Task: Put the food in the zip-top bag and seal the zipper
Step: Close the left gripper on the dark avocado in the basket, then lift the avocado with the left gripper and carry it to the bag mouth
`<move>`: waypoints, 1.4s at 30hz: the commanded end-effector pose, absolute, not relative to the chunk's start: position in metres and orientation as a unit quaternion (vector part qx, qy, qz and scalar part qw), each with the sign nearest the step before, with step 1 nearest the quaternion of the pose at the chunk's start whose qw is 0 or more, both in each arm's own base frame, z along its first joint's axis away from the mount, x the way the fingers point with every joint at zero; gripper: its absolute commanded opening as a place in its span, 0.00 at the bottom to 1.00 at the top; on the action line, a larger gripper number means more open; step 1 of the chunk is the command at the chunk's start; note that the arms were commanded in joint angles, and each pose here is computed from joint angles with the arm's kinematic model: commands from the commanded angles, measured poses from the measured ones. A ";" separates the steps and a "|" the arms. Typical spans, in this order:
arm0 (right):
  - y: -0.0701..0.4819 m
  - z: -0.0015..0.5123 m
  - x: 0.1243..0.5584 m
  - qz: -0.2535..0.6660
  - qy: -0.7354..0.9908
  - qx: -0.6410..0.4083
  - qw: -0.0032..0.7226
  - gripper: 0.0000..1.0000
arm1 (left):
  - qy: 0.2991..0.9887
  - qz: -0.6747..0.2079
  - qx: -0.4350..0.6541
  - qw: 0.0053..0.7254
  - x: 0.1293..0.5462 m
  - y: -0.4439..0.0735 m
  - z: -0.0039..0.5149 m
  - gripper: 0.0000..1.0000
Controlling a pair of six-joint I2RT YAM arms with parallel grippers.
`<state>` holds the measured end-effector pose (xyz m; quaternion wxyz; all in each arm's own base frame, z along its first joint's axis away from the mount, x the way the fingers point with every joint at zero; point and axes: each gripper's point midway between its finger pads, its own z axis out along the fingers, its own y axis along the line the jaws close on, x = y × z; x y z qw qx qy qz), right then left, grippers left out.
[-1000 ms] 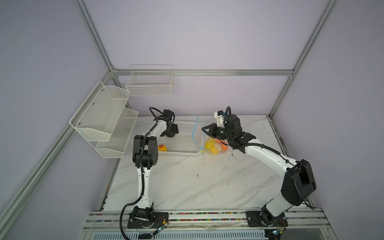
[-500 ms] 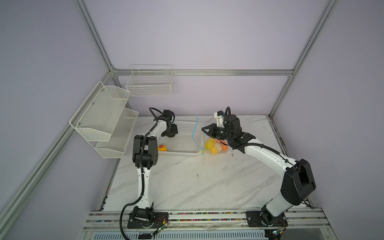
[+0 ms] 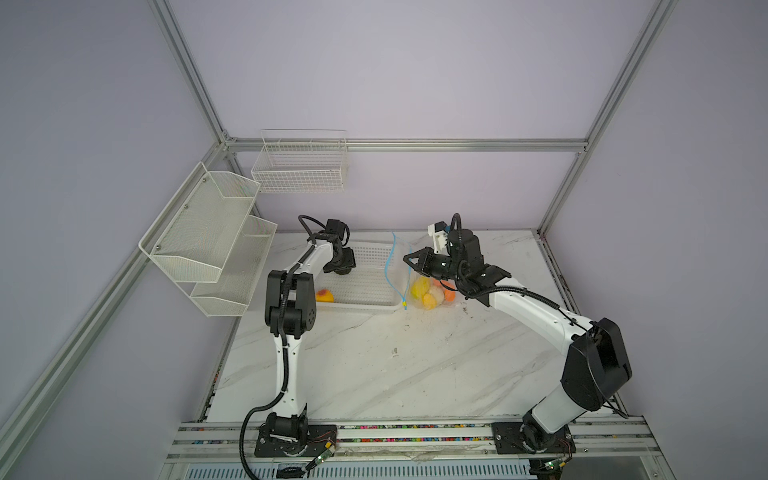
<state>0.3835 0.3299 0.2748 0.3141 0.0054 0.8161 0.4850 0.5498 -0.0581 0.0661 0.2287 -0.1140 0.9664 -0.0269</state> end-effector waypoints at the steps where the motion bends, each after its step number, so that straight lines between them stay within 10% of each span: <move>1: 0.330 0.288 0.379 0.499 0.803 0.000 0.327 0.00 | 0.955 -0.052 -0.127 0.264 0.548 -0.058 0.111 0.70; 42: 0.331 0.286 0.380 0.498 0.803 0.000 0.327 0.00 | 0.935 -0.160 -0.072 0.310 0.444 -0.129 0.226 0.69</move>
